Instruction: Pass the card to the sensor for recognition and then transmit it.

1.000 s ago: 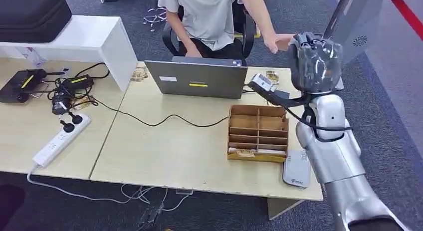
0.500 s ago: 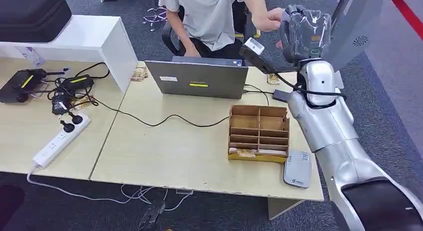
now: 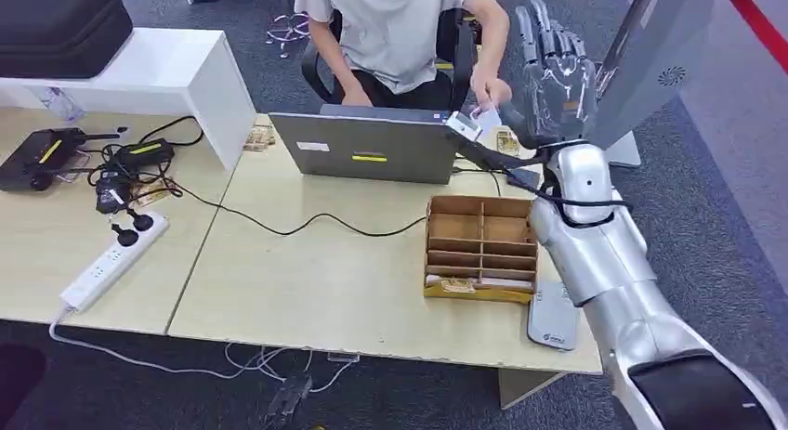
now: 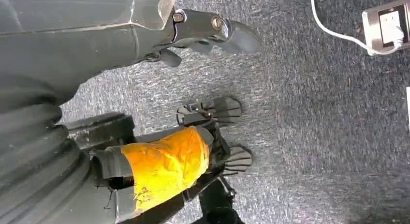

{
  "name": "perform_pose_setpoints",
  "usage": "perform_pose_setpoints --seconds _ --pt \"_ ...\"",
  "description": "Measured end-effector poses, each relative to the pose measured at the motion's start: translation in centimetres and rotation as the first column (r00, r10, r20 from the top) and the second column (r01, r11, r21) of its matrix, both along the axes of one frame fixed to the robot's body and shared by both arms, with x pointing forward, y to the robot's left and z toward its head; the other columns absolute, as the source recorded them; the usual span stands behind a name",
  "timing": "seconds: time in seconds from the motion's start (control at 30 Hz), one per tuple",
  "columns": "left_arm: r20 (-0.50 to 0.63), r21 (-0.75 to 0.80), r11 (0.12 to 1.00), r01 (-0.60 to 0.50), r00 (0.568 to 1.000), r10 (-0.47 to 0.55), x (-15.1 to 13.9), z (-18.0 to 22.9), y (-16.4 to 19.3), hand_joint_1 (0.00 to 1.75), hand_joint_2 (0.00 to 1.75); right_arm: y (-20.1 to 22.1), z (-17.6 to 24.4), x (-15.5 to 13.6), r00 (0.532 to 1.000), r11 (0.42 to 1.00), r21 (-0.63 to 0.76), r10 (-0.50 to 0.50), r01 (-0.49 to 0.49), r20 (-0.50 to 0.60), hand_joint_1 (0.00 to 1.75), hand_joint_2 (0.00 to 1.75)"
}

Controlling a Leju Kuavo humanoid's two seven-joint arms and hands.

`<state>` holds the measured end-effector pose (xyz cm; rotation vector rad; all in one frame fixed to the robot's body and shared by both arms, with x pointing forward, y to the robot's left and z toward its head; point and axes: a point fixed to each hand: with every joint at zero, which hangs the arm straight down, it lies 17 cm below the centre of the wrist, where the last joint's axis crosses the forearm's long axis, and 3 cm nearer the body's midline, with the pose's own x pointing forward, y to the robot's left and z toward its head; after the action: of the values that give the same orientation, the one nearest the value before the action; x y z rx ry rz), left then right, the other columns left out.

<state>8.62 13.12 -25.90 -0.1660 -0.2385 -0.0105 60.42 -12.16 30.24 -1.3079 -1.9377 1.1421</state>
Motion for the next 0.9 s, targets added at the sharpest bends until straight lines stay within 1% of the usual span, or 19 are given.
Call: perform_pose_setpoints --seconds 0.1,0.2,0.27,0.33,0.37,0.5,0.57,0.6,0.67,0.73,0.9 --pt "0.000 0.005 1.000 -0.001 1.000 0.001 0.0 -0.1 0.4 0.00 1.75 0.3 -0.8 -0.7 1.000 1.000 -0.003 0.011 -0.011 0.000 0.00 1.75" --pt "-0.001 0.012 1.000 -0.004 1.000 0.004 0.0 -0.2 0.7 0.00 1.75 0.4 -0.8 -1.0 1.000 1.000 -0.005 0.019 -0.019 0.008 0.00 1.75" --pt "-0.002 0.040 0.999 -0.021 1.000 0.021 0.1 -0.3 0.9 0.00 1.75 0.4 -1.4 -1.9 0.999 0.999 -0.001 0.049 -0.049 0.020 0.00 1.75" --pt "-0.005 0.062 0.997 -0.043 0.999 0.044 0.1 -0.3 0.9 0.00 1.75 0.5 -2.5 -4.0 0.995 0.996 0.012 0.093 -0.094 0.046 0.00 1.75" --pt "-0.008 0.061 0.997 -0.053 0.999 0.054 0.1 -0.2 0.6 0.00 1.75 0.5 -3.6 -5.6 0.992 0.993 0.018 0.112 -0.113 0.050 0.00 1.75" --pt "-0.015 0.025 0.997 -0.080 0.997 0.080 0.1 -0.1 0.1 0.00 1.75 0.9 -8.6 -12.2 0.984 0.983 0.037 0.177 -0.178 0.031 0.00 1.75" --pt "-0.019 0.016 0.995 -0.094 0.995 0.094 0.1 -0.2 0.5 0.00 1.75 1.2 -10.8 -15.4 0.978 0.977 0.053 0.207 -0.207 0.004 0.00 1.75" --pt "-0.020 0.016 0.995 -0.100 0.995 0.100 0.1 -0.2 0.7 0.00 1.75 1.2 -11.9 -16.5 0.976 0.974 0.060 0.219 -0.218 -0.017 0.00 1.75" --pt "-0.021 0.022 0.994 -0.109 0.994 0.109 0.1 -0.3 1.1 0.00 1.75 1.4 -13.7 -18.3 0.967 0.967 0.075 0.247 -0.242 -0.064 0.00 1.75" --pt "-0.022 0.026 0.993 -0.112 0.993 0.113 0.1 -0.3 1.4 0.00 1.75 1.6 -15.1 -19.4 0.958 0.962 0.083 0.270 -0.262 -0.102 0.00 1.75" --pt "-0.021 0.029 0.993 -0.112 0.993 0.112 0.1 -0.4 1.5 0.00 1.75 2.1 -16.7 -20.7 0.943 0.953 0.091 0.298 -0.288 -0.147 0.00 1.75"
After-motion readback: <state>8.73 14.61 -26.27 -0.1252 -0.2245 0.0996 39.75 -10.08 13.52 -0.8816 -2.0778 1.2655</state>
